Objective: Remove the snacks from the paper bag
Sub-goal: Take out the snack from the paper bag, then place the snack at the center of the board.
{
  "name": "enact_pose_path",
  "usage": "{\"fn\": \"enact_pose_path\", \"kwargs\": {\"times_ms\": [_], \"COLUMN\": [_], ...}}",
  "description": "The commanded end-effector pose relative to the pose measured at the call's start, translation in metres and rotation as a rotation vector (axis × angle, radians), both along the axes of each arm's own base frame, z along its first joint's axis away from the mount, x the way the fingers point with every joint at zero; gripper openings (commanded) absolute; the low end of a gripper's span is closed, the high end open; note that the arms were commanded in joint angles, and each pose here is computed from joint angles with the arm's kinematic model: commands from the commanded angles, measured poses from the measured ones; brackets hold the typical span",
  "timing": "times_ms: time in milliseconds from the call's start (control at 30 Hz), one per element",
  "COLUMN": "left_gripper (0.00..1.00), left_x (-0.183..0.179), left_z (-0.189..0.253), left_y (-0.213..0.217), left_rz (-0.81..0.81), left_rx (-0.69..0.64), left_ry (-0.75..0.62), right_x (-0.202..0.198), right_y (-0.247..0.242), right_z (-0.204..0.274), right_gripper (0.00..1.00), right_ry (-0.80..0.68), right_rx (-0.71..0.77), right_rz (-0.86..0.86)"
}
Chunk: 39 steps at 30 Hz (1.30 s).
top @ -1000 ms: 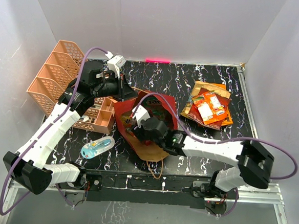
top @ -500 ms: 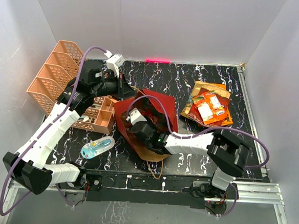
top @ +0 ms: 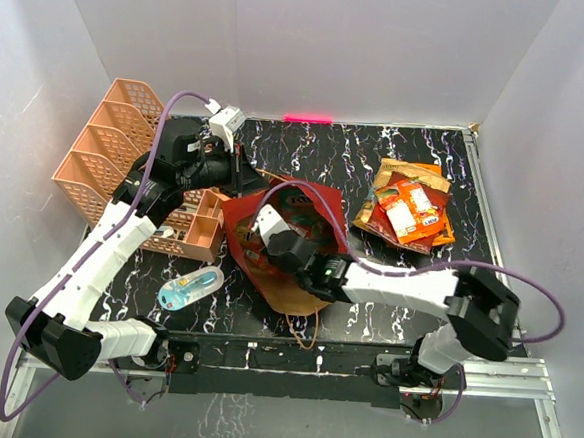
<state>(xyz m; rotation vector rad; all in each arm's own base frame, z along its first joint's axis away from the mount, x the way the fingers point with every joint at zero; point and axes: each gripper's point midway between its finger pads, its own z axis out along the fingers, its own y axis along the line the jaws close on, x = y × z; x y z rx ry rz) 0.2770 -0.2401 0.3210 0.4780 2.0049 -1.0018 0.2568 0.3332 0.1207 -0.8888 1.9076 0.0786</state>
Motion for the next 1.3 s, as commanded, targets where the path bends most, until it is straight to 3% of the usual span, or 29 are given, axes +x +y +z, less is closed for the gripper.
{"fn": "enact_pose_path", "kwargs": {"times_ms": [0, 167, 367, 467, 600, 667, 800, 900, 1067, 1267], "left_gripper": [0.0, 0.0, 0.0, 0.0, 0.0, 0.0, 0.0, 0.0, 0.0, 0.0], "left_x": [-0.005, -0.005, -0.004, -0.004, -0.003, -0.004, -0.007, -0.008, -0.008, -0.008], "left_z": [0.016, 0.016, 0.016, 0.017, 0.017, 0.018, 0.02, 0.02, 0.02, 0.018], "left_y": [0.003, 0.003, 0.002, 0.001, 0.0, 0.0, 0.003, 0.004, 0.003, 0.003], "left_rz": [-0.006, -0.004, -0.002, -0.004, -0.001, -0.002, 0.004, 0.006, 0.003, 0.0], "left_rx": [-0.013, -0.013, -0.018, -0.026, -0.034, -0.034, -0.027, -0.024, -0.027, -0.027], "left_ry": [-0.042, -0.042, -0.038, -0.037, -0.03, -0.028, -0.03, -0.032, -0.032, -0.028], "right_x": [-0.033, -0.08, -0.114, -0.107, -0.054, -0.025, 0.017, 0.066, 0.115, 0.145], "right_y": [0.015, 0.008, -0.029, -0.053, -0.103, -0.131, -0.182, -0.227, -0.293, -0.321], "right_z": [0.068, 0.123, 0.216, 0.273, 0.319, 0.317, 0.293, 0.262, 0.193, 0.125], "right_gripper": [0.07, 0.07, 0.07, 0.07, 0.07, 0.07, 0.07, 0.07, 0.07, 0.07], "right_ry": [-0.007, -0.003, -0.079, -0.199, -0.379, -0.442, -0.568, -0.524, -0.348, -0.188], "right_rx": [0.217, 0.333, 0.457, 0.533, 0.585, 0.482, 0.078, -0.118, -0.298, -0.382], "right_rz": [0.206, 0.45, 0.557, 0.479, 0.076, -0.166, -0.519, -0.701, -0.815, -0.866]}}
